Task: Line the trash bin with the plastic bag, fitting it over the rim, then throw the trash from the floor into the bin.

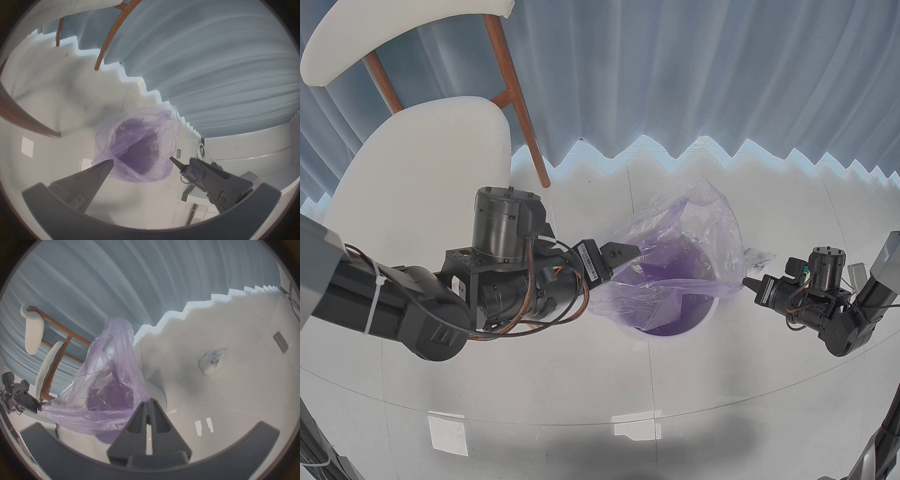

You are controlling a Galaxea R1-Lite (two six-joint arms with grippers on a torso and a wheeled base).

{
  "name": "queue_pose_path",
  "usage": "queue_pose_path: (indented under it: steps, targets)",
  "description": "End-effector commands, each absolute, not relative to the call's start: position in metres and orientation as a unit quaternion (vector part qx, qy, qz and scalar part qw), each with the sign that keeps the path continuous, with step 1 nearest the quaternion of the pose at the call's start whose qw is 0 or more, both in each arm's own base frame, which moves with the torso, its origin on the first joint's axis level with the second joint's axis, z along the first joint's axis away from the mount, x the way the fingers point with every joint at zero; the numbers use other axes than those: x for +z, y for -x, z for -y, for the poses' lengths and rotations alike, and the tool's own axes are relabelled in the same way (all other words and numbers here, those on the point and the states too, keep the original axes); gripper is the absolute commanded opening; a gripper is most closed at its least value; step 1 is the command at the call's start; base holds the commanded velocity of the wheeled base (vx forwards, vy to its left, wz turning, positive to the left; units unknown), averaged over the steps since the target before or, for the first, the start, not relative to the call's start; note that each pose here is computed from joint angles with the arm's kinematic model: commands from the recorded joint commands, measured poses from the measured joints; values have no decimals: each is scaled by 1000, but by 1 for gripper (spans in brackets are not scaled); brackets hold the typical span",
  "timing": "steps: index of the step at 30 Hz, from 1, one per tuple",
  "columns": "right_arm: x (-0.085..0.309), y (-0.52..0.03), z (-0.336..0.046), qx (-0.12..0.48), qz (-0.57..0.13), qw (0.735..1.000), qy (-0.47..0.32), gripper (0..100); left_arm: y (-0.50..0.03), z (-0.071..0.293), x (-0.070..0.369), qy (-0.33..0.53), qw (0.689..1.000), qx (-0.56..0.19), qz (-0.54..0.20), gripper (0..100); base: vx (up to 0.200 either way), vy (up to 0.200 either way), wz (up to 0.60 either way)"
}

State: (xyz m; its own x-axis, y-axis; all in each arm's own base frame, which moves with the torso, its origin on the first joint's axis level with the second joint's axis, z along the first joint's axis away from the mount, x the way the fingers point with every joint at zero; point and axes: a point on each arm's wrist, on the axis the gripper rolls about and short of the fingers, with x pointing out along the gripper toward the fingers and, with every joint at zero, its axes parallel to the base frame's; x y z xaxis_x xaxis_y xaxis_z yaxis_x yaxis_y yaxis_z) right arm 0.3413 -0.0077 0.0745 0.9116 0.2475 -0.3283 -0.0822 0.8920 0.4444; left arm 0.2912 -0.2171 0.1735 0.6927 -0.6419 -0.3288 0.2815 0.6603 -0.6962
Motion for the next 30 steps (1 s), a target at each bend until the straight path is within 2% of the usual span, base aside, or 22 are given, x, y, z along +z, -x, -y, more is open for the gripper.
queue_pose_path:
  steps: [1,6,14,19,20,26,30]
  targets:
    - [74,-341,8,86,-190,954,-216,0,-277,216,174,342,845,-251,-325,100,0,0,0]
    - [75,-341,8,87,-189,954,-215,0,-286,220,157,390,819,-216,-361,100,0,0,0]
    - [76,-341,8,88,-184,955,-215,0,-306,223,123,398,810,-176,-393,100,0,0,0]
    - [76,-342,8,89,-180,956,-214,0,-317,222,122,405,811,-171,-386,100,0,0,0]
    - [76,-342,8,89,-180,956,-214,0,-318,223,124,405,812,-173,-383,0,0,0,0]
    - [74,-344,10,85,-180,956,-216,0,-302,235,116,381,812,-183,-401,0,0,0,0]
    - [75,-345,12,82,-180,956,-219,0,-281,242,95,313,820,-208,-432,0,0,0,0]
